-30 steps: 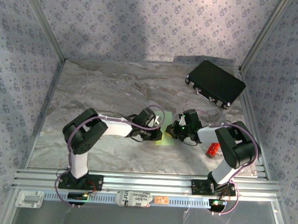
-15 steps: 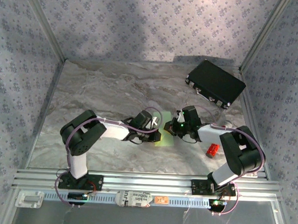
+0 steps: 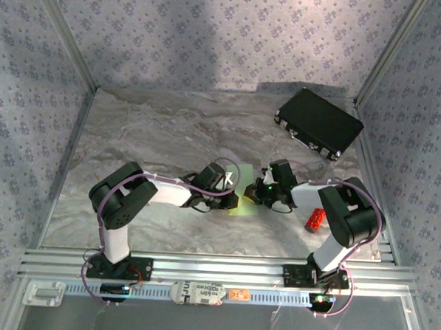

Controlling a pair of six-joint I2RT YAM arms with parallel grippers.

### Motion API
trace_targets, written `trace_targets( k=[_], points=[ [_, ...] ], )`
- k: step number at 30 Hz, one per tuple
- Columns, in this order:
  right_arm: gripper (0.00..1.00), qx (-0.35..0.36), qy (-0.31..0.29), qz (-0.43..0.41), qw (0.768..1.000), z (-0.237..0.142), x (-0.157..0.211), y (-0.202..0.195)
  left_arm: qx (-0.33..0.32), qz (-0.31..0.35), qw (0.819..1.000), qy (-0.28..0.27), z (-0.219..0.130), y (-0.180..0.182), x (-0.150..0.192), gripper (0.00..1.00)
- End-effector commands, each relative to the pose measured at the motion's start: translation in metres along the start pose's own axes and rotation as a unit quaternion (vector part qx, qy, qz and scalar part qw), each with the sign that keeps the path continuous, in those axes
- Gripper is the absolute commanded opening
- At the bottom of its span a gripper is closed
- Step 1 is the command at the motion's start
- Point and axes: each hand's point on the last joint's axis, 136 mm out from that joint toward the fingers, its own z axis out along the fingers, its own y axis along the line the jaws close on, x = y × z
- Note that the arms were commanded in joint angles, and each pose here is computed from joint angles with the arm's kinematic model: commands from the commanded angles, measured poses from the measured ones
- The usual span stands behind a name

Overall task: Fold a paper plane with a square sheet of paper (pick it up from the middle)
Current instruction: Fold the triangle a second time at the center of the table.

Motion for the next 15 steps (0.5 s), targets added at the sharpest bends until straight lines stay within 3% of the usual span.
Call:
trace_targets(
  k=[1, 8, 15],
  points=[
    [0.0, 0.041, -0.029, 0.014, 0.999, -0.005, -0.022, -0.021, -0.066, -0.031, 0.996, 0.045, 0.002, 0.042, 0.033, 0.0],
    [0.0, 0.027, -0.058, 0.035, 0.997, -0.017, -0.05, -0.024, -0.067, -0.032, 0.996, 0.048, 0.002, 0.045, 0.037, 0.0],
    [0.0, -0.005, -0.072, -0.002, 0.997, -0.034, -0.053, 0.01, -0.063, -0.032, 0.997, 0.043, 0.001, 0.042, 0.034, 0.0]
  ],
)
